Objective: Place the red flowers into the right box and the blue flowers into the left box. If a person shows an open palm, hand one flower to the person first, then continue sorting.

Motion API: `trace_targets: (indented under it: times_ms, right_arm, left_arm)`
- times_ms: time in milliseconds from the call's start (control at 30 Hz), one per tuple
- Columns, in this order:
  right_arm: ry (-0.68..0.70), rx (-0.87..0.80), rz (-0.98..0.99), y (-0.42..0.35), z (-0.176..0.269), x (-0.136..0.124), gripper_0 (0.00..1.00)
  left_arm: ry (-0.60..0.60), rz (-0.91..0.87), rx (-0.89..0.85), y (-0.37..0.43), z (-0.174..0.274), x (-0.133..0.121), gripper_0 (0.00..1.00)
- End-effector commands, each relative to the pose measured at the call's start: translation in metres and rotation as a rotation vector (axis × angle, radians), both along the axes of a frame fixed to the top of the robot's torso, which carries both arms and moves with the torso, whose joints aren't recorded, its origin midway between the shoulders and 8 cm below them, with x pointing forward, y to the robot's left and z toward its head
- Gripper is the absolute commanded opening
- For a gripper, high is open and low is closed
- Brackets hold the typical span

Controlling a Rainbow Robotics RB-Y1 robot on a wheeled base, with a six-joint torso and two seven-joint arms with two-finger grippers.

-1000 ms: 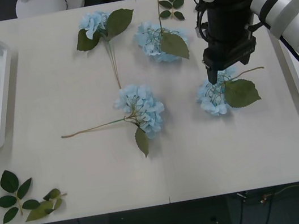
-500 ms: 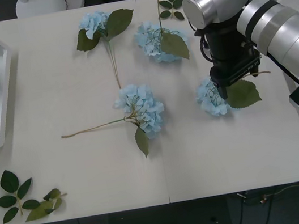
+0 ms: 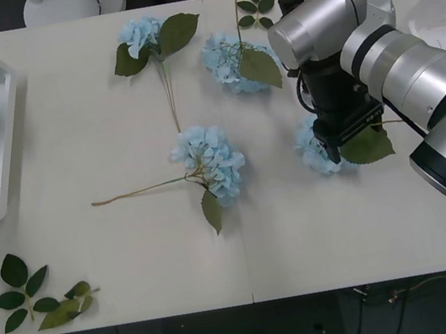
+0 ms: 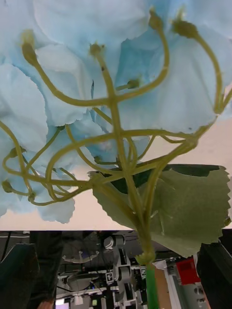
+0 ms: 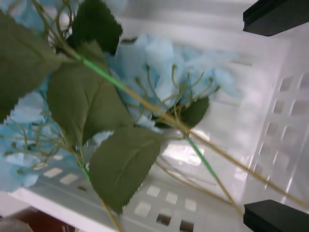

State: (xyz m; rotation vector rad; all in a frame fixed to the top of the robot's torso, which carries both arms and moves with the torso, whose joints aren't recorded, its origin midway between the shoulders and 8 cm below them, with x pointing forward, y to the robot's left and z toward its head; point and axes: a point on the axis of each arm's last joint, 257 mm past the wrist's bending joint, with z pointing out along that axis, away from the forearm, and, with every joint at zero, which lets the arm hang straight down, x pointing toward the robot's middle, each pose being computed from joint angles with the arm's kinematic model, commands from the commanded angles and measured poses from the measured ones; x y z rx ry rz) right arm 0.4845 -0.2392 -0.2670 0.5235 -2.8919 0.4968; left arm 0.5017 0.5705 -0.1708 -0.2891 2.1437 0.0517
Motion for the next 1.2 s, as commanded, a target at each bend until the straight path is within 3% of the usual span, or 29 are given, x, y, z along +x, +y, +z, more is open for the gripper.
trace_targets:
  times_ms: [33, 100, 167, 300, 367, 400, 767, 1067, 1200]
  right_arm:
    - [-0.038, -0.02, 0.083, 0.017, 0.014, 0.017, 0.75]
    - [-0.038, -0.018, 0.081, 0.017, 0.01, 0.017, 0.58]
    - [-0.042, -0.017, 0.079, 0.018, 0.007, 0.017, 0.49]
    - [-0.048, -0.02, 0.084, 0.019, 0.003, 0.018, 0.21]
    - [-0.052, -0.021, 0.087, 0.019, 0.003, 0.019, 0.03]
    - [-0.053, -0.022, 0.088, 0.019, 0.003, 0.019, 0.0]
    - [-0.083, 0.04, 0.148, 0.018, 0.019, 0.034, 0.0]
    - [-0.217, 0.236, 0.433, 0.021, 0.1, 0.07, 0.0]
    - [-0.308, 0.394, 0.552, 0.045, 0.136, 0.08, 0.0]
  left_arm:
    - [-0.002, -0.088, -0.002, -0.028, 0.053, -0.018, 1.0]
    - [0.019, -0.126, -0.059, -0.054, 0.058, -0.023, 1.0]
    - [0.024, -0.158, -0.099, -0.074, 0.061, -0.025, 1.0]
    - [0.041, -0.224, -0.104, -0.109, 0.059, -0.03, 1.0]
    - [0.049, -0.268, -0.091, -0.128, 0.059, -0.03, 1.0]
    - [0.059, -0.29, -0.082, -0.138, 0.059, -0.03, 1.0]
    - [0.22, -0.559, 0.242, -0.24, 0.005, -0.027, 1.0]
    - [0.29, -0.803, 0.683, -0.297, -0.031, -0.012, 1.0]
    - [0.32, -0.886, 0.759, -0.313, -0.036, -0.002, 1.0]
